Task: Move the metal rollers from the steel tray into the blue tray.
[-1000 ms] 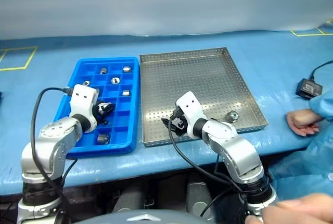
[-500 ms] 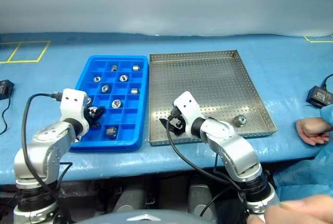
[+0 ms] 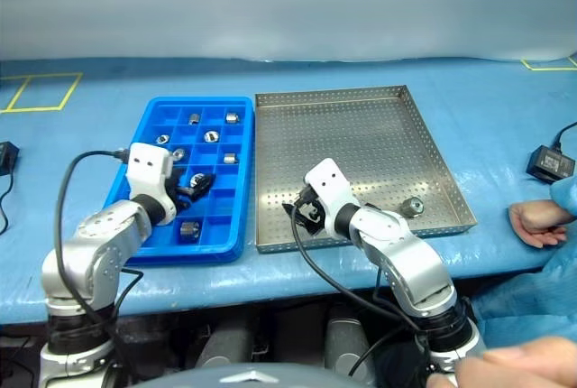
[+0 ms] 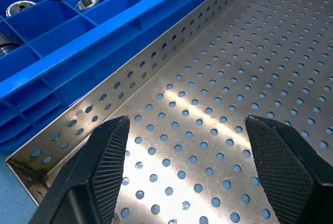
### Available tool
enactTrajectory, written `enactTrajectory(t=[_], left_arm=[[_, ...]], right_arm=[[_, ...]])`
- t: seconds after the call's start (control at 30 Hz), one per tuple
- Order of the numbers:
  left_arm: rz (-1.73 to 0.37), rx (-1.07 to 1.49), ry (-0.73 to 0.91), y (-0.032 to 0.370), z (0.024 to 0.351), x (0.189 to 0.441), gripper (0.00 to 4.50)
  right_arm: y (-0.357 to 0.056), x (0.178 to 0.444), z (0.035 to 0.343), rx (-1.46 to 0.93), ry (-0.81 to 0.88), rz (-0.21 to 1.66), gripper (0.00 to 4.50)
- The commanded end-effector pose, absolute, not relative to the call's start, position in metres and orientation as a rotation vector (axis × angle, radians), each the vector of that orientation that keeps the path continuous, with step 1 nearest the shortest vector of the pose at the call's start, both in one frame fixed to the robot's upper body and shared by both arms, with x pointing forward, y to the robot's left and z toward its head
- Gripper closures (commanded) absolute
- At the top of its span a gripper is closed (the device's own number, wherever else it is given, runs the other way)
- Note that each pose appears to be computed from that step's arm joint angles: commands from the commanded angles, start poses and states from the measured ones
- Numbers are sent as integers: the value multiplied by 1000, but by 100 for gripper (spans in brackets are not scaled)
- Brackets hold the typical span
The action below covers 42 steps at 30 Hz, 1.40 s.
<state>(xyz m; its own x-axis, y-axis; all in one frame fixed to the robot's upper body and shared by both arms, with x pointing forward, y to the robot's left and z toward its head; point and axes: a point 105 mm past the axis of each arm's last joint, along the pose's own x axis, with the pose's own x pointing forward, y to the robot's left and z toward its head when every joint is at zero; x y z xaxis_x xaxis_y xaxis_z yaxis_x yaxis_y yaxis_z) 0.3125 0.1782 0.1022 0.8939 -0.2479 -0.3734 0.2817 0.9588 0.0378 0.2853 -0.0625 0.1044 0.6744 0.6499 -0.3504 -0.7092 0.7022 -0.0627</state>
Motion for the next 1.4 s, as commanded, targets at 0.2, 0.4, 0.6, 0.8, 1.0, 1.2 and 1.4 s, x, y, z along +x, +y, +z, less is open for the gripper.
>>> enactTrajectory(t=[0.2, 0.4, 0.6, 0.8, 1.0, 1.2, 1.4], left_arm=[[-394, 176, 430, 154, 86, 318, 89], [-459, 174, 414, 142, 88, 317, 89], [-547, 125, 363, 124, 98, 314, 89], [-636, 102, 341, 106, 100, 307, 89], [-612, 123, 334, 114, 102, 308, 89], [-528, 141, 250, 143, 126, 315, 89], [-564, 121, 151, 143, 150, 312, 89]], right_arm=[[-65, 282, 118, -203, 253, 742, 78], [-67, 281, 116, -205, 258, 729, 78], [-67, 282, 116, -206, 261, 726, 78], [-66, 283, 116, -203, 260, 724, 78], [-68, 283, 115, -205, 262, 719, 78], [-70, 282, 115, -210, 263, 716, 78], [-75, 282, 117, -222, 261, 704, 78]])
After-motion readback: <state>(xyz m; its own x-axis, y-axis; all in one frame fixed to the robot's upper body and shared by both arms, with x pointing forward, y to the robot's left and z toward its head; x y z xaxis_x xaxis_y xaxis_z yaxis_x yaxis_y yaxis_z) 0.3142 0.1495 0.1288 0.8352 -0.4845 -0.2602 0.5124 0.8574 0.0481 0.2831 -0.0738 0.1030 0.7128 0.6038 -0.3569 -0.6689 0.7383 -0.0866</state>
